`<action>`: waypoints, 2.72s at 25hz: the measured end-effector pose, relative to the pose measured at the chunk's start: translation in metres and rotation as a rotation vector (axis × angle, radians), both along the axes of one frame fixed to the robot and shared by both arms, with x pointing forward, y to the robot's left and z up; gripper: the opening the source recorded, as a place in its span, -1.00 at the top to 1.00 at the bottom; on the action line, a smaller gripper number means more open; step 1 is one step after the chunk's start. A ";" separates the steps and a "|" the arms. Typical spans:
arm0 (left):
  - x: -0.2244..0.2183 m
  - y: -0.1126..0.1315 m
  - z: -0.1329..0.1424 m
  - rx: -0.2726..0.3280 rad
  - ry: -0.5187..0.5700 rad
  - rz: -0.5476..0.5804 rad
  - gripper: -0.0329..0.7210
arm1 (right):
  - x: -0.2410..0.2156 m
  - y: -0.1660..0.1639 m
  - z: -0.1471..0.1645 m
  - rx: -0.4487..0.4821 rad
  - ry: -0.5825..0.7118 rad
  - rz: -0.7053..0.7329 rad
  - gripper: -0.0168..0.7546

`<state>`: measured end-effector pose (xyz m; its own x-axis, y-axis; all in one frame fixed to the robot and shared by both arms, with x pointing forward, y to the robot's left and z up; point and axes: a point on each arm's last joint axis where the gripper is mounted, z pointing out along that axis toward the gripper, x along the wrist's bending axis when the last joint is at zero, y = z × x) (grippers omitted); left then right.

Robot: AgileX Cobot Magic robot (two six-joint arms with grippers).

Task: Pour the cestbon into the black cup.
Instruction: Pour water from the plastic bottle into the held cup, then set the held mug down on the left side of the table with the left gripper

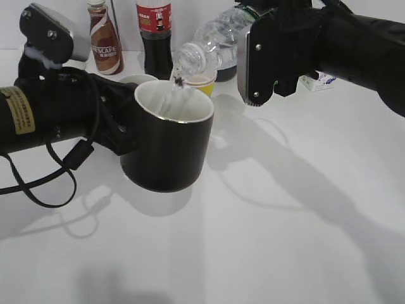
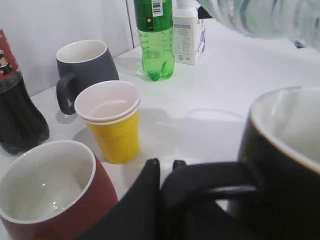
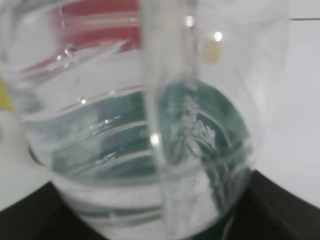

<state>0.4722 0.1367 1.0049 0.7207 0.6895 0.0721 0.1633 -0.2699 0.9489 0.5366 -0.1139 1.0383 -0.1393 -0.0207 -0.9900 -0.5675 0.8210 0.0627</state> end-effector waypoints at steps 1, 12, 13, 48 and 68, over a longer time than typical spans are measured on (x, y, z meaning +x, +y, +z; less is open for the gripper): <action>0.000 0.000 0.000 0.000 0.000 0.000 0.81 | 0.000 0.000 0.000 -0.001 -0.001 0.000 -0.26; 0.000 0.000 0.000 0.003 0.002 0.001 0.81 | 0.000 0.000 0.002 -0.014 -0.021 0.003 -0.26; 0.000 0.000 0.000 0.003 0.002 0.001 0.81 | 0.000 0.000 0.002 -0.008 -0.016 0.002 -0.26; 0.095 0.162 -0.069 -0.220 -0.209 0.689 0.81 | 0.026 -0.078 -0.045 1.328 0.849 -0.435 -0.26; 0.092 0.160 -0.123 -0.201 -0.099 0.681 0.50 | 0.038 -0.072 -0.085 1.336 0.887 -0.427 -0.26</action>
<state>0.5643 0.2963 0.8819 0.1224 0.9906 -0.0607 0.1437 0.0428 0.9887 0.5747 -0.1860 0.9532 -0.4046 0.9080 0.1084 0.2646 0.0028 0.9644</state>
